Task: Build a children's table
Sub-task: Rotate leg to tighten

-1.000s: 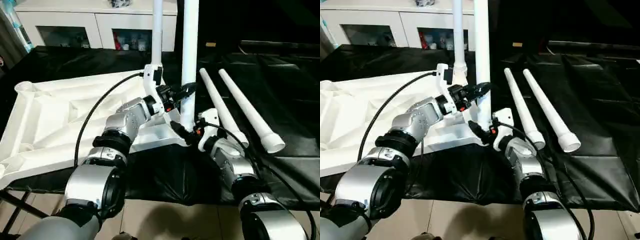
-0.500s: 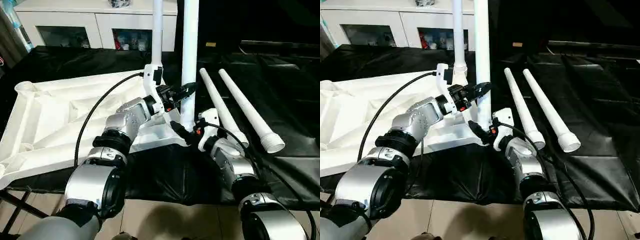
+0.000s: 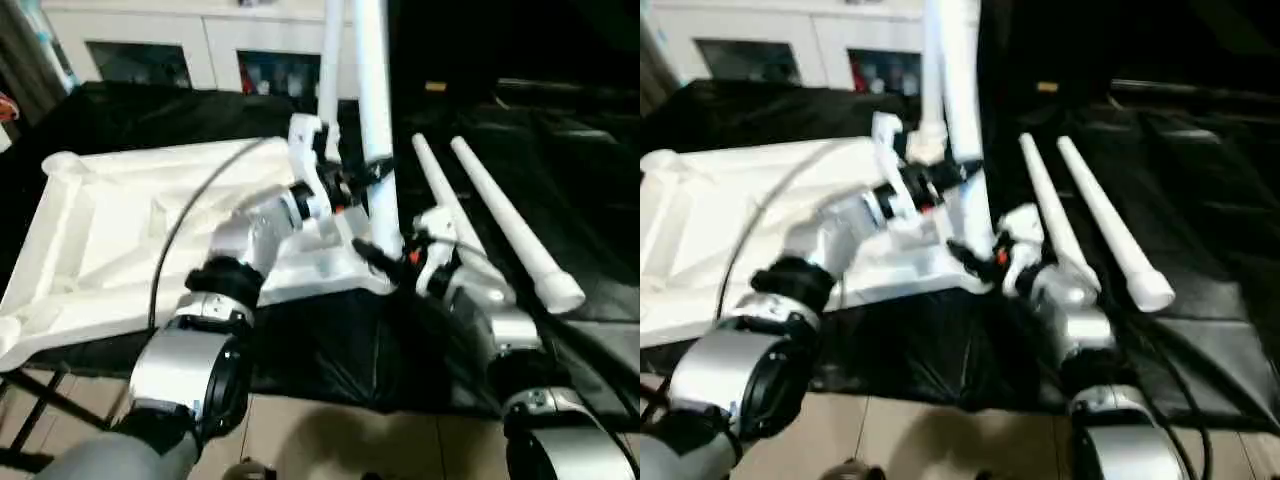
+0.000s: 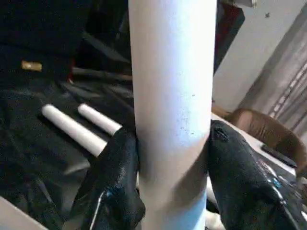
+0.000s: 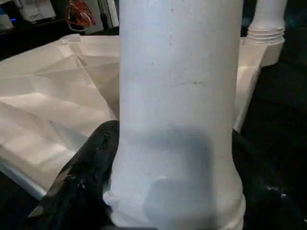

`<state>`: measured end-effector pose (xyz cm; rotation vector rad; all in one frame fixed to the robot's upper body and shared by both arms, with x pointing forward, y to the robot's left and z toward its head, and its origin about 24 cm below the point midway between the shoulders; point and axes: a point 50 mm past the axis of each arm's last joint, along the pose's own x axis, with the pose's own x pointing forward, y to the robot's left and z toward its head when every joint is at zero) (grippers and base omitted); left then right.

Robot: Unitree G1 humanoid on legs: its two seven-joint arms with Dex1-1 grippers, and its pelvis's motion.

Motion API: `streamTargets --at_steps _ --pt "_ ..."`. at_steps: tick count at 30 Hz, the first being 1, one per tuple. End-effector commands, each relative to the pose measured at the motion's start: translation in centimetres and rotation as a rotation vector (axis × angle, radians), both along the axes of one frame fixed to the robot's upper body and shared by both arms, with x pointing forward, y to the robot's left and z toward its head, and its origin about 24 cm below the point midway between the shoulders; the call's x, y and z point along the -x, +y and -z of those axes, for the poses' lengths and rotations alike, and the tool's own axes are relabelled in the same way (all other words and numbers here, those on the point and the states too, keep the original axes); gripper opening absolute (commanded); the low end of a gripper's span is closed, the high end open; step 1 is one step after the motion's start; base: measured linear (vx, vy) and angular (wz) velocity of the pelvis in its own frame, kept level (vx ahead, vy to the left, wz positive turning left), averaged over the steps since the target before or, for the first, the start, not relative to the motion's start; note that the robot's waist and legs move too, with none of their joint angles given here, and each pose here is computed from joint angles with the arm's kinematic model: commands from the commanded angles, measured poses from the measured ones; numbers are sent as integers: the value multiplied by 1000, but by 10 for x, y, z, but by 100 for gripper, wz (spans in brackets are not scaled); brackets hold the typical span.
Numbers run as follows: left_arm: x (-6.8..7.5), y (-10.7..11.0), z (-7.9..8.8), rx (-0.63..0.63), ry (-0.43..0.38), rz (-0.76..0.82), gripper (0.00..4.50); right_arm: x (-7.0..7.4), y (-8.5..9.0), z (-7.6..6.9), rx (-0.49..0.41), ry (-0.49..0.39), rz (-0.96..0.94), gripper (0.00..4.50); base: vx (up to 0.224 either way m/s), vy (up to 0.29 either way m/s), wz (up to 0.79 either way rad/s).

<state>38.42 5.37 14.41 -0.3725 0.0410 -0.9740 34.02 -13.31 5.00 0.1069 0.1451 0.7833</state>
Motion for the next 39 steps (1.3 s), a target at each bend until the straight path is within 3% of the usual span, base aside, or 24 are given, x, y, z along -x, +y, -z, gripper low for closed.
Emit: streamTargets --at_steps 1,6,7,22,39 --pt "-3 7 3 -64 1 -44 188 -3 5 -15 -13 -74 -47 270 0 0 0" --pt "-3 8 3 -68 0 -41 186 -3 6 -16 -19 -74 -49 270 0 0 0" --pt "-3 8 2 -68 -2 -44 186 -2 6 -16 -29 -68 -52 326 0 0 0" --pt "-3 9 1 -70 -7 -49 186 -2 5 -19 -55 -61 -53 444 0 0 0" --pt "-3 9 1 -70 -7 -49 186 -2 5 -19 -55 -61 -53 450 0 0 0"
